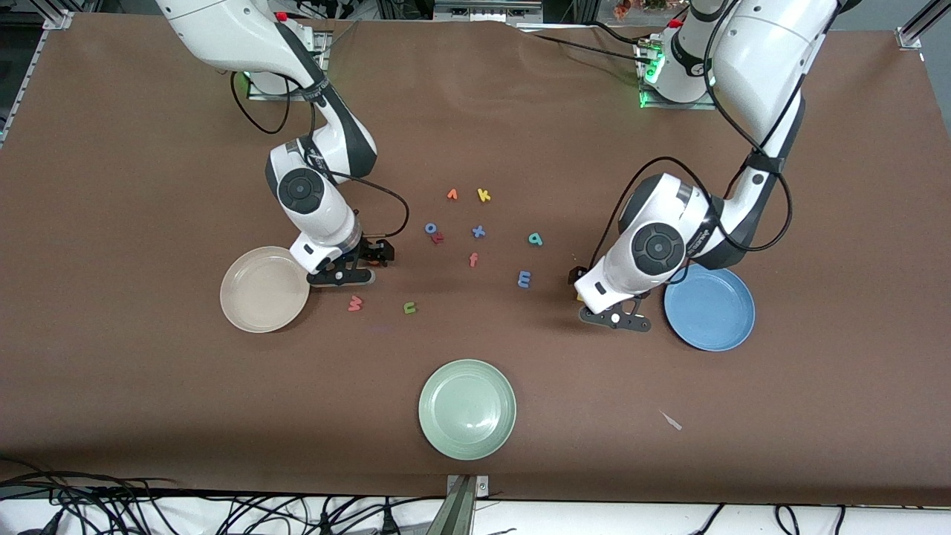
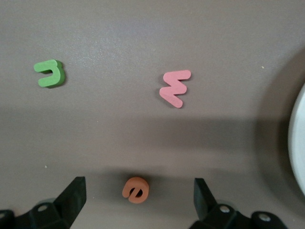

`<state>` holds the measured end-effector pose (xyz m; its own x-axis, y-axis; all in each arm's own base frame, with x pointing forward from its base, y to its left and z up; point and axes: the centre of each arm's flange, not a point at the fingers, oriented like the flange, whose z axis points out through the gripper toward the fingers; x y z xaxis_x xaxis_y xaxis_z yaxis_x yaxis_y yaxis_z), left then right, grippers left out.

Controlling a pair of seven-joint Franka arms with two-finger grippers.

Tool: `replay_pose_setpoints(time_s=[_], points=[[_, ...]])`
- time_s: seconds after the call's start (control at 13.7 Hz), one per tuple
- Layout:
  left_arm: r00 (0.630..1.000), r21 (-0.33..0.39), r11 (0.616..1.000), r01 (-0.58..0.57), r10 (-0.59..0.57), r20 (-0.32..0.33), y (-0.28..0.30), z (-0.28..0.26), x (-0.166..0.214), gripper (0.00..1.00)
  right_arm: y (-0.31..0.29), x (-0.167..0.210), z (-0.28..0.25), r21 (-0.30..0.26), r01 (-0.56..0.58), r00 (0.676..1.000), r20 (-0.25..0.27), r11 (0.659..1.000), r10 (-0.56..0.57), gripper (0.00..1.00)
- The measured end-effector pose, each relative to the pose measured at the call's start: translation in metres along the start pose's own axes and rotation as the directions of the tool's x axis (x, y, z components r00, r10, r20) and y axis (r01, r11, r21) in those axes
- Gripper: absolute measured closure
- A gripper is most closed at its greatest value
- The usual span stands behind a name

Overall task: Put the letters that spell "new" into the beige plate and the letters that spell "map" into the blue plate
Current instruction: 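Grasp the orange letter with the right gripper while the left gripper grasps yellow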

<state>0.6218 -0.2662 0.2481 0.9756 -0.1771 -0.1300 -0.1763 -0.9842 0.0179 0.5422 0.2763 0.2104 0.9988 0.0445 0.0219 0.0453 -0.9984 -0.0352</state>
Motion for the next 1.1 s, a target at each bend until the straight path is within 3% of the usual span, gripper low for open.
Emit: replay_pose_setpoints(time_s=[0.66,1.1], points=[[0.999,0.005,0.999,-0.037,0.037,0.036,0.026,0.032,-0.007,0.00,-0.010,-0.017,0.024,0.009,0.007,1.000,-0.015,1.000,-0.007,0.04],[0.998,0.000,1.000,-0.003,0.003,0.061,0.003,0.058,-0.004,0.00,-0.011,-0.019,0.027,0.009,0.010,1.000,-0.015,1.000,-0.010,0.29]])
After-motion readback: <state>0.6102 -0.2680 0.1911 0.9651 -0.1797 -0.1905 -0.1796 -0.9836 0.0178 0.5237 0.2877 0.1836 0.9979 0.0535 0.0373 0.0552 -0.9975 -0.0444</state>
